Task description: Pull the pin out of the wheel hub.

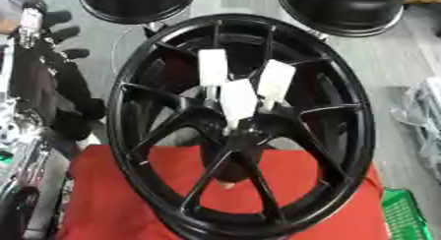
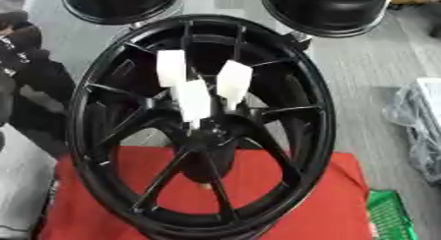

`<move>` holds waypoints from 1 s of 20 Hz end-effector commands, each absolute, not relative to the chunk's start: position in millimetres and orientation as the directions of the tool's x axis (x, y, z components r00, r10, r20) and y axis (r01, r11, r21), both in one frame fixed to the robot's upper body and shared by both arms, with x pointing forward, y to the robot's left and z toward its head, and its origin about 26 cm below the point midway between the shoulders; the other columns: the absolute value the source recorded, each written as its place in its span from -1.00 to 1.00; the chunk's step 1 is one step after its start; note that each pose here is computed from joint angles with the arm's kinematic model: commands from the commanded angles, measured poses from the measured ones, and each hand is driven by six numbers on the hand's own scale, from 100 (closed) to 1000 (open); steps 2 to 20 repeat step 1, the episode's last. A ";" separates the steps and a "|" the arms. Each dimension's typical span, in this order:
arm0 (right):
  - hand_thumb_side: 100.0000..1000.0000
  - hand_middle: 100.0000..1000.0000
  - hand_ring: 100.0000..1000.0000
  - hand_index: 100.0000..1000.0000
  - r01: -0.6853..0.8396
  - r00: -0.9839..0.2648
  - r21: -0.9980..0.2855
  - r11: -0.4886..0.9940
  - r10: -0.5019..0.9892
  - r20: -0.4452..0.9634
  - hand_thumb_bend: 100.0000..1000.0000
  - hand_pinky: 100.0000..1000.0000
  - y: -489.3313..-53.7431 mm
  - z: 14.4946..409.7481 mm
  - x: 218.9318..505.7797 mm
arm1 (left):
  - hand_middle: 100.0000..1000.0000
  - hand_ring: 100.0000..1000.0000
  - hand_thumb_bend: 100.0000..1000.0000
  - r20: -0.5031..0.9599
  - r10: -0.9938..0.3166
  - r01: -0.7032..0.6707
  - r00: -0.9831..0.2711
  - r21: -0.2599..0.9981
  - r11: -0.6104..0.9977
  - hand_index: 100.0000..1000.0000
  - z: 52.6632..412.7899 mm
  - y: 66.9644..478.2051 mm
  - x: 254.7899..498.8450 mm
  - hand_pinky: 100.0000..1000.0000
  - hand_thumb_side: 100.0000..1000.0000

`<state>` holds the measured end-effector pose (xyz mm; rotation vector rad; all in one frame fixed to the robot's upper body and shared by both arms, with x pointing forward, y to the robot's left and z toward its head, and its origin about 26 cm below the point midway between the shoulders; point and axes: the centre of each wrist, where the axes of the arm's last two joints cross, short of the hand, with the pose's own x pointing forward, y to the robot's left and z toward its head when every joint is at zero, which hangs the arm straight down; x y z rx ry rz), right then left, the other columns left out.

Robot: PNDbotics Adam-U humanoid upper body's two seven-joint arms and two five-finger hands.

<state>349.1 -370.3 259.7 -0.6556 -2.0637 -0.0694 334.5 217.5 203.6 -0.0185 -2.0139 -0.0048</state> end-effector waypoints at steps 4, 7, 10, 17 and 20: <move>0.19 0.04 0.25 0.47 0.406 -0.485 -0.153 0.901 0.354 0.799 -1.00 0.51 -360.6 273.4 348.0 | 0.50 0.53 -0.92 0.882 0.020 0.034 -0.471 -0.005 0.999 0.28 215.2 214.1 332.0 0.21 0.47; 0.19 0.04 0.25 0.47 0.406 -0.485 -0.153 0.901 0.354 0.799 -1.00 0.51 -360.6 273.4 348.0 | 0.50 0.53 -0.92 0.882 0.020 0.034 -0.471 -0.005 0.999 0.28 215.2 214.1 332.0 0.21 0.47; 0.19 0.04 0.25 0.47 0.406 -0.485 -0.153 0.901 0.354 0.799 -1.00 0.51 -360.6 273.4 348.0 | 0.50 0.53 -0.92 0.882 0.020 0.034 -0.471 -0.005 0.999 0.28 215.2 214.1 332.0 0.21 0.47; 0.19 0.04 0.25 0.47 0.406 -0.485 -0.153 0.901 0.354 0.799 -1.00 0.51 -360.6 273.4 348.0 | 0.50 0.53 -0.92 0.882 0.020 0.034 -0.471 -0.005 0.999 0.28 215.2 214.1 332.0 0.21 0.47; 0.19 0.04 0.25 0.47 0.406 -0.485 -0.153 0.901 0.354 0.799 -1.00 0.51 -360.6 273.4 348.0 | 0.50 0.53 -0.92 0.882 0.020 0.034 -0.471 -0.005 0.999 0.28 215.2 214.1 332.0 0.21 0.47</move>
